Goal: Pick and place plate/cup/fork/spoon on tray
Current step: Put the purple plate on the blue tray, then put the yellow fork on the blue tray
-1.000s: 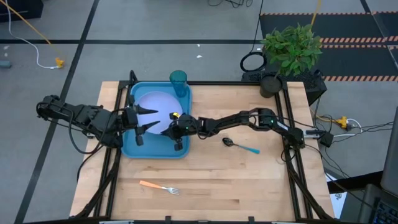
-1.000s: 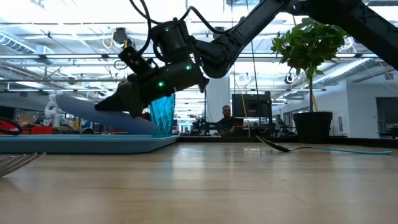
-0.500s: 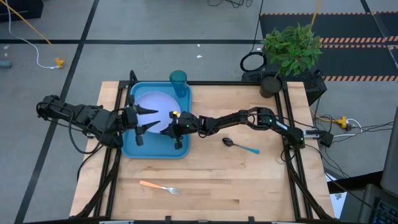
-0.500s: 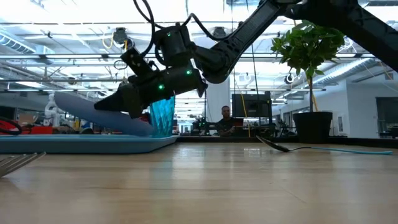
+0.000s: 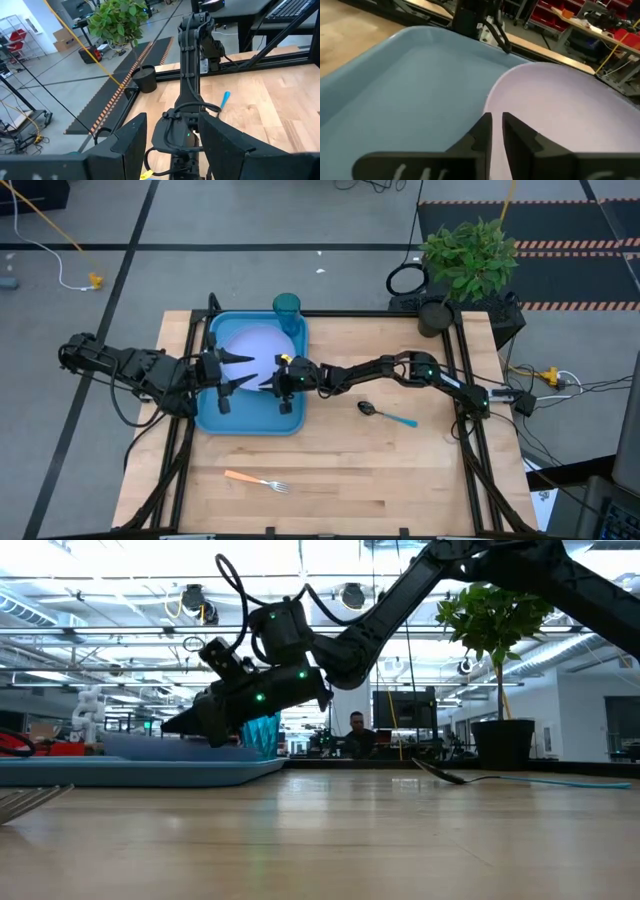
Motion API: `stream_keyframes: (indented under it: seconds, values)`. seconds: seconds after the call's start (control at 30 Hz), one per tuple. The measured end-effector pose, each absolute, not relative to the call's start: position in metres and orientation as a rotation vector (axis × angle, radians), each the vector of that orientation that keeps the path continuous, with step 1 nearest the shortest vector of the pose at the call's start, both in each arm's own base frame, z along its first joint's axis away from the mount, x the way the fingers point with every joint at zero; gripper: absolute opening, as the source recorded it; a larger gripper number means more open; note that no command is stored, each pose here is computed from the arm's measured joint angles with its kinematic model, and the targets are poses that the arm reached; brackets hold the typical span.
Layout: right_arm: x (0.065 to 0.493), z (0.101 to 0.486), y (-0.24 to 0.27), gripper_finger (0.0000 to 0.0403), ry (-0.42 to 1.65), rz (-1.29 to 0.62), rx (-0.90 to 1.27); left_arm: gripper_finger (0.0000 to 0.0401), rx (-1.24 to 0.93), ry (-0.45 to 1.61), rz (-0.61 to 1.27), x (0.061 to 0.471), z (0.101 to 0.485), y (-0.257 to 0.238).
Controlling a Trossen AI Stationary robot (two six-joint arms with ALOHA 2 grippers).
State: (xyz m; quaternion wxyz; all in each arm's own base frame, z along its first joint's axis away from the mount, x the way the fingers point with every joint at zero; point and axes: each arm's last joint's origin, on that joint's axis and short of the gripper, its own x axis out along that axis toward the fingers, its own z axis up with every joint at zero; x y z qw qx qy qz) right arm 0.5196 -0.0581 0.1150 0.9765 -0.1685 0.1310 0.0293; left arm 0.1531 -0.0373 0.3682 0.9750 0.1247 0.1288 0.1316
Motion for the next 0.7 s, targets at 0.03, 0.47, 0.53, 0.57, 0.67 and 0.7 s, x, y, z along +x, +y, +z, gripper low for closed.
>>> stream_keyframes:
  seconds: [0.03, 0.47, 0.53, 0.57, 0.67, 0.7]
  values:
    - [0.52, 0.116, -0.058, 0.0043, 0.26, 0.058, -0.335, 0.0182, 0.254, 0.261, 0.265, 0.153, 0.368, -0.037]
    - [0.505, 0.186, -0.035, 0.0111, 0.331, 0.102, -0.257, 0.0182, 0.249, 0.261, 0.265, 0.153, 0.368, -0.037]
    - [0.496, 0.199, -0.026, 0.0122, 0.411, 0.127, -0.248, 0.0182, 0.245, 0.264, 0.263, 0.155, 0.367, -0.038]
    - [0.49, 0.204, -0.021, 0.0126, 0.46, 0.141, -0.238, 0.0182, 0.242, 0.266, 0.259, 0.155, 0.367, -0.039]
    - [0.47, 0.22, -0.007, 0.0135, 0.553, 0.17, -0.199, 0.0182, 0.236, 0.279, 0.221, 0.16, 0.364, -0.041]
    - [0.462, 0.224, -0.002, 0.0136, 0.573, 0.179, -0.187, 0.0182, 0.236, 0.284, 0.209, 0.162, 0.363, -0.042]
